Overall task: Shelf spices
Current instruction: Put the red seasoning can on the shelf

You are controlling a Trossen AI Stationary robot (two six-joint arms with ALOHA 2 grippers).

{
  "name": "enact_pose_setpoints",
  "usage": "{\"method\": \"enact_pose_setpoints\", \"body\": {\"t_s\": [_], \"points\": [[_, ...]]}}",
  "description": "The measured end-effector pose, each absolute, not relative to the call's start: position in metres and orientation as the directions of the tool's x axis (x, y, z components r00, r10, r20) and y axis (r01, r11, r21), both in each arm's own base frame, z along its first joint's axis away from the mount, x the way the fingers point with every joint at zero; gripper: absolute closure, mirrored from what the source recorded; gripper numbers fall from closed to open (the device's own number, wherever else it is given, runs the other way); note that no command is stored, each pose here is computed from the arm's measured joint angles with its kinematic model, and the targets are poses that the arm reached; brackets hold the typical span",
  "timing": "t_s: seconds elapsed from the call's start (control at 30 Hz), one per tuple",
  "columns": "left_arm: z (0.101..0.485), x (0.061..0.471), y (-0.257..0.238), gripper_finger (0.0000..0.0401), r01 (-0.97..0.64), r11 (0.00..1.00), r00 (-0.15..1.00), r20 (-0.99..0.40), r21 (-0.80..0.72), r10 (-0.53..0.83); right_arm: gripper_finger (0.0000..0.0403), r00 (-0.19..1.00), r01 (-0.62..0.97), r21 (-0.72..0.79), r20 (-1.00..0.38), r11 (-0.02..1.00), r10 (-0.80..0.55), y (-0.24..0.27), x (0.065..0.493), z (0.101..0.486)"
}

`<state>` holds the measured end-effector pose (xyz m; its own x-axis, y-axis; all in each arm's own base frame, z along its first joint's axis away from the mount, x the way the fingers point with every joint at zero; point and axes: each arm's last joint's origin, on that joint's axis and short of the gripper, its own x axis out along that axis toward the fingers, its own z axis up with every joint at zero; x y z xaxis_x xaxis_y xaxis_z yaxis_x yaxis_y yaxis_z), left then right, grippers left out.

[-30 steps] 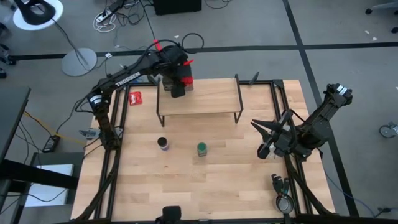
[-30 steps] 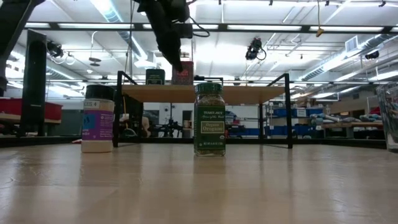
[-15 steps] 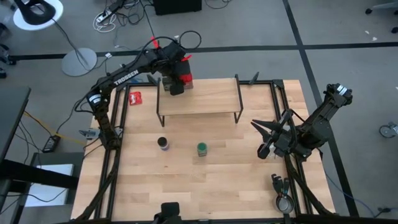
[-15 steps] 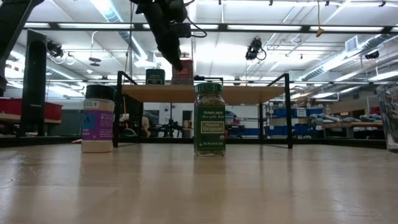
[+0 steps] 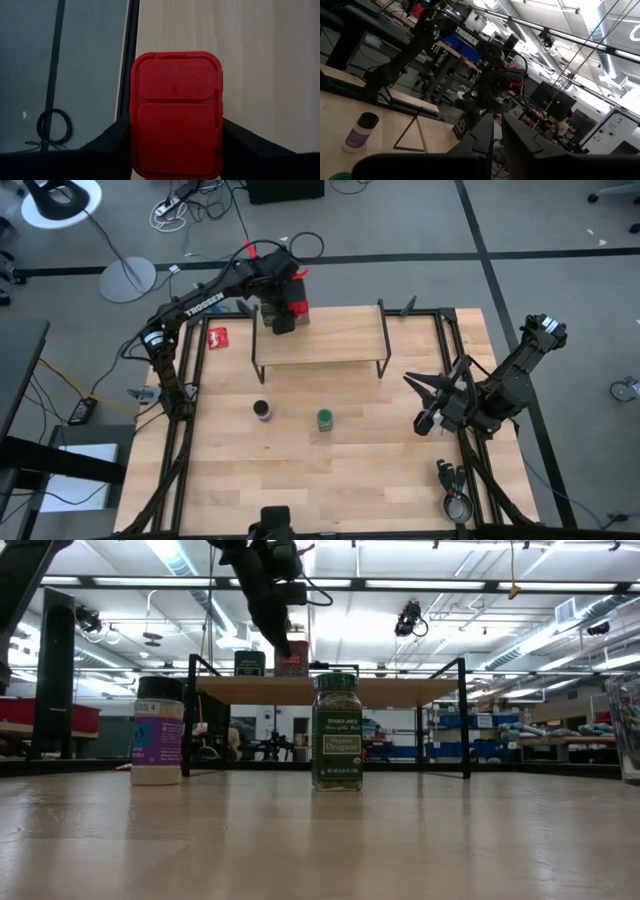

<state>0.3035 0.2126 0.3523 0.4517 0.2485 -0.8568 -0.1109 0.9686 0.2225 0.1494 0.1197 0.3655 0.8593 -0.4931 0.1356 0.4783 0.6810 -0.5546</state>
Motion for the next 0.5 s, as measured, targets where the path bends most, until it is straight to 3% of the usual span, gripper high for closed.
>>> {"method": "enact_pose_setpoints", "body": {"t_s": [0.5], "points": [[0.344, 0.3092, 0.2167, 0.0196, -0.109, 0.97, 0.443, -0.863, 0.218, 0.244, 0.0364, 0.864, 0.474, -0.553, 0.142, 0.685, -0.483, 0.1199, 0.1495, 0.3656]]}}
